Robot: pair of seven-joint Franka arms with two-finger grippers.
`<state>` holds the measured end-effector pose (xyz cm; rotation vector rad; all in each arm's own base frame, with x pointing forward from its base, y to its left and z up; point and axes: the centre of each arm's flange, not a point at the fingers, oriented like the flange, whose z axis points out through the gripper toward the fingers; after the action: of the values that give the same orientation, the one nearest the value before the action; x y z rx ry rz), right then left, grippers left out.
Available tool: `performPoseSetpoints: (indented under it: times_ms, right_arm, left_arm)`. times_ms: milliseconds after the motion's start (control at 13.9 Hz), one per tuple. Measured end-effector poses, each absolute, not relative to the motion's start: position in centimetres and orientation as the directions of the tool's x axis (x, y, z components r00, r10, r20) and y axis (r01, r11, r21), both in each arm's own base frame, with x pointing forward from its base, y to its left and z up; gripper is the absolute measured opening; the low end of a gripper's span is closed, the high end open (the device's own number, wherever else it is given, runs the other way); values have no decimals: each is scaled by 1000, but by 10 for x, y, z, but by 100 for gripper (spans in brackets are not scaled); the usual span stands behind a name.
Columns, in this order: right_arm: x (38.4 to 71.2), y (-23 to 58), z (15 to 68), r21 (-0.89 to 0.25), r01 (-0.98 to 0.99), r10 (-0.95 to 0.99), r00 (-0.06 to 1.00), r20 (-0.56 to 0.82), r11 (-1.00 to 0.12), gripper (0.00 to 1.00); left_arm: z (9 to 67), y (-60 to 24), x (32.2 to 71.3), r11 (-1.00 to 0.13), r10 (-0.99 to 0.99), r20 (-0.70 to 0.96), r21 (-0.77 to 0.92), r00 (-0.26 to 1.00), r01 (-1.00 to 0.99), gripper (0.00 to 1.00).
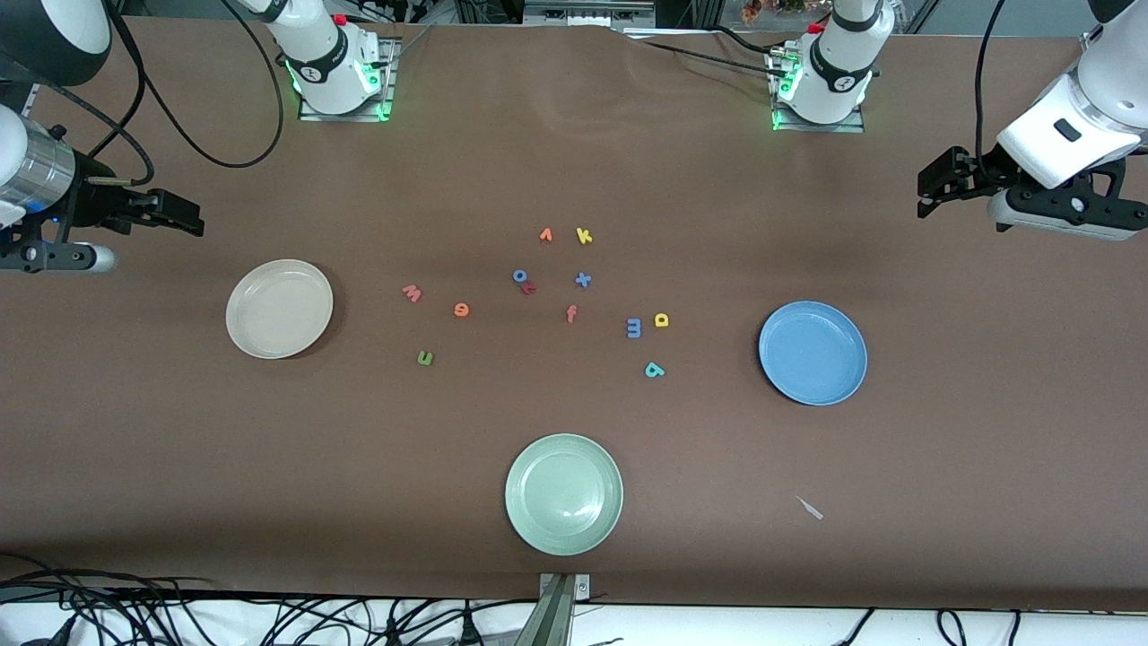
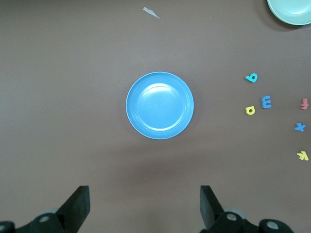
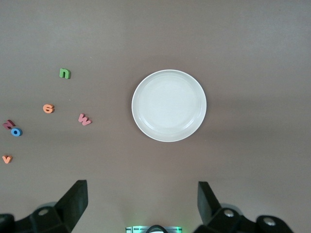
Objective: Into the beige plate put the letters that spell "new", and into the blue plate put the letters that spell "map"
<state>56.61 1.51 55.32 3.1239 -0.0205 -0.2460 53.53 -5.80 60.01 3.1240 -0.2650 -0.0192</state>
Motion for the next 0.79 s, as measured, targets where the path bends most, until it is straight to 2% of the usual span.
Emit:
performPoseSetpoints:
  times_ms: [792]
  right_arm:
    - [566, 13, 553, 9, -16, -18, 988, -156, -1000, 100]
  left_arm:
    - [600, -58, 535, -986, -169, -12, 7, 986, -168, 100]
